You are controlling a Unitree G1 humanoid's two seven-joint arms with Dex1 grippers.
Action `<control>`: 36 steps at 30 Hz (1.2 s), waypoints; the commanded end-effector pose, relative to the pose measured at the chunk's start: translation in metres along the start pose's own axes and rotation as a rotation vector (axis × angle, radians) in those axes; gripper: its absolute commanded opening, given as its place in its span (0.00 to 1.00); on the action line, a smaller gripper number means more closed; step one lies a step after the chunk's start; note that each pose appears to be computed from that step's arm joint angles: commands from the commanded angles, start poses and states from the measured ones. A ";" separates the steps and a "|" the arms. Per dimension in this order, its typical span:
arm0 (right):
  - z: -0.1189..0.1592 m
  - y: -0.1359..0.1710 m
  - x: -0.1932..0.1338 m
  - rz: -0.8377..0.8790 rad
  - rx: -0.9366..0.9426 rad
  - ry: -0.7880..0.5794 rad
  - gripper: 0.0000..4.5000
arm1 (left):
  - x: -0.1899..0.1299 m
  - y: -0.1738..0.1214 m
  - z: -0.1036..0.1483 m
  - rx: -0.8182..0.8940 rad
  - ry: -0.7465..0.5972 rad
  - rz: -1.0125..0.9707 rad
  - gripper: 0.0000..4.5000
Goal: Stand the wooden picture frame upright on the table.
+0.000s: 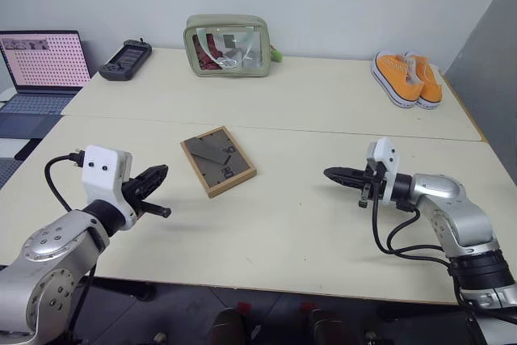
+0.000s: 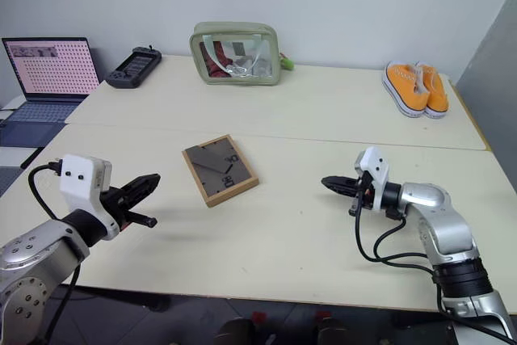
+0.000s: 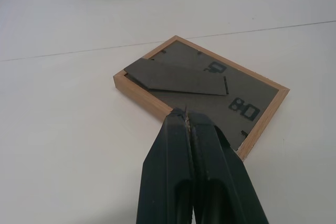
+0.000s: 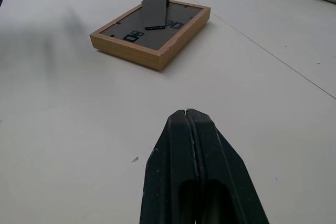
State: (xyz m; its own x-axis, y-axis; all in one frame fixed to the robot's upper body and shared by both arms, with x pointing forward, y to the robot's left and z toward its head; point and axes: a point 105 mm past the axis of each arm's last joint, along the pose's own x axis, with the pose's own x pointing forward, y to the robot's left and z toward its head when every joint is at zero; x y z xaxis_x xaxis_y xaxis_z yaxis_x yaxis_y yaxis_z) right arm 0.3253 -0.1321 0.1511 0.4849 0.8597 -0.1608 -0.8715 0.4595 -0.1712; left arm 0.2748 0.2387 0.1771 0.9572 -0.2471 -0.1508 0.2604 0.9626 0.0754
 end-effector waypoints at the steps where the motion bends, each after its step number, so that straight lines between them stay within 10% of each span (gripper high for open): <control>1: 0.015 0.000 -0.004 -0.013 -0.039 -0.045 0.00 | 0.000 -0.005 0.011 0.017 -0.034 -0.019 0.00; 36: 0.015 -0.001 0.001 -0.027 -0.040 -0.057 0.00 | -0.003 0.020 0.010 -0.003 -0.047 0.133 0.00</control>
State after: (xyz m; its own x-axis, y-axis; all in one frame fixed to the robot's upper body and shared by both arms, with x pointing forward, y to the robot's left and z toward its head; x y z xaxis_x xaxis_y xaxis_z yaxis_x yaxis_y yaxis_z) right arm 0.3240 -0.1297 0.1525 0.4933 0.8582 -0.1422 -0.8660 0.4690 -0.1735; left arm 0.2787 0.2398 0.1798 0.9670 -0.2125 -0.1404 0.2217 0.9737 0.0534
